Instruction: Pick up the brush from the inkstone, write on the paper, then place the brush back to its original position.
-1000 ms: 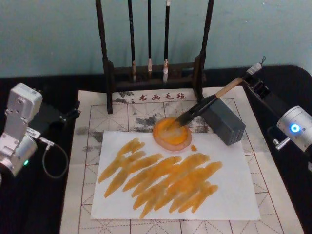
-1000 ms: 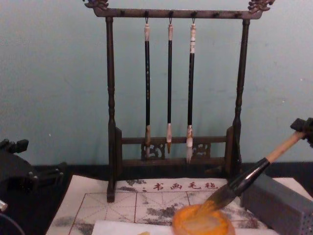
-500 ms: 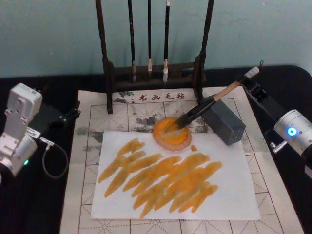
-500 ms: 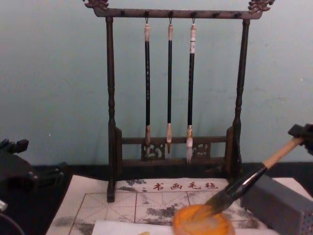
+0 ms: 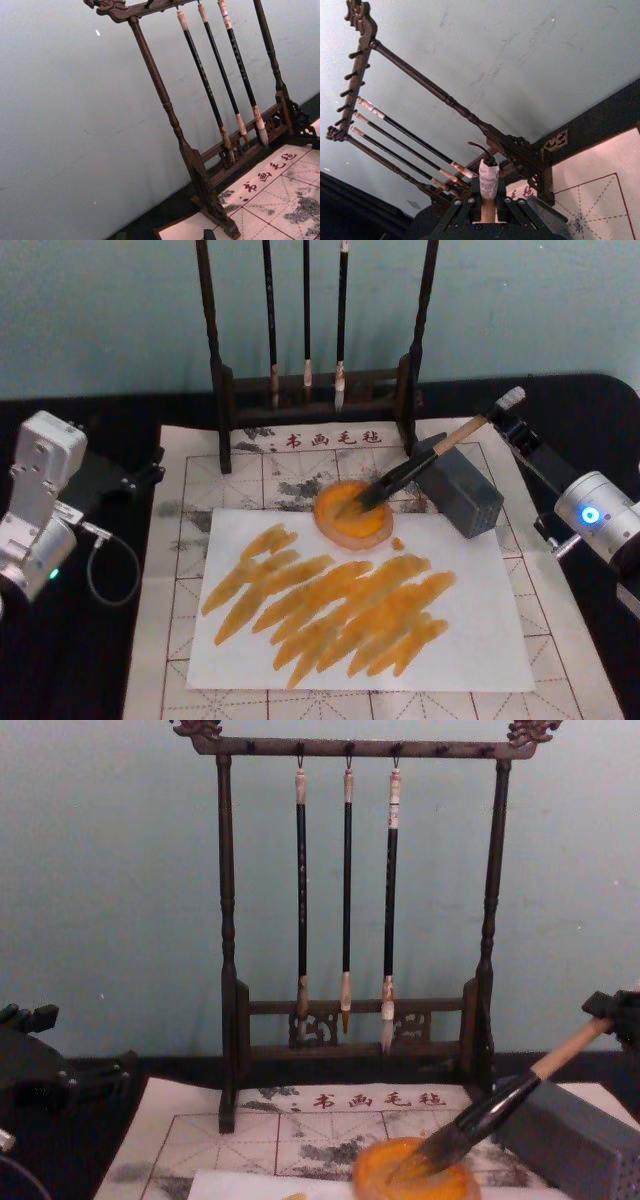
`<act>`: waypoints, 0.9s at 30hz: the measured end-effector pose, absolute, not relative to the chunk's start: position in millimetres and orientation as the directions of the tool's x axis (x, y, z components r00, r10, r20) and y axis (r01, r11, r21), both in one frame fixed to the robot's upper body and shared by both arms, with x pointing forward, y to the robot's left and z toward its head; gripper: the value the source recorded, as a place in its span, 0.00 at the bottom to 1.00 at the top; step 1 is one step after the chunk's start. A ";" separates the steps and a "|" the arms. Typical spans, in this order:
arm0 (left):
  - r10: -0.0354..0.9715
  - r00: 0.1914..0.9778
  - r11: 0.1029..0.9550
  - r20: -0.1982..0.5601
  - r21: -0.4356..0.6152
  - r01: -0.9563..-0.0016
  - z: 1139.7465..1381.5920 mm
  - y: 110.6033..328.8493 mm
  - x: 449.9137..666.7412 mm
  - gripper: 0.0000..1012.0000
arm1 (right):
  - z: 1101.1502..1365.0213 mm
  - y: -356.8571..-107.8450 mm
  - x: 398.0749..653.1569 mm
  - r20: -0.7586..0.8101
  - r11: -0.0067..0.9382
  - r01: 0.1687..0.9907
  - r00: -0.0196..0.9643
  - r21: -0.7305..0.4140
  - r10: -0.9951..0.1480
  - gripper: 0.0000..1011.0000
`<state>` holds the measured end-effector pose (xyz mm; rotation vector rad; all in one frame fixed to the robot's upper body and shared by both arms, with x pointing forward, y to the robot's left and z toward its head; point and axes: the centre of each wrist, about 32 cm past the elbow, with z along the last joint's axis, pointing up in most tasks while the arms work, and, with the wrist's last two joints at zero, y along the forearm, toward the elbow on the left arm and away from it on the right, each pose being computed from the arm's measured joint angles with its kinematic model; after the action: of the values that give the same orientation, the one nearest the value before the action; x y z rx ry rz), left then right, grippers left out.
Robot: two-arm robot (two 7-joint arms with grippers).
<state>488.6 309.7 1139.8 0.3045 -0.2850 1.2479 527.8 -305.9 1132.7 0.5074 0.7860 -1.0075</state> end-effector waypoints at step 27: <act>0.880 0.292 0.287 0.374 0.070 -0.955 1139.8 309.7 488.6 0.99 | 1127.2 -304.8 531.6 -0.786 0.450 0.893 0.277 -0.002 -0.553 0.18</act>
<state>488.6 309.7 1139.8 0.3044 -0.2850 1.2479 531.6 -304.8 1127.2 0.4953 0.8093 -1.0254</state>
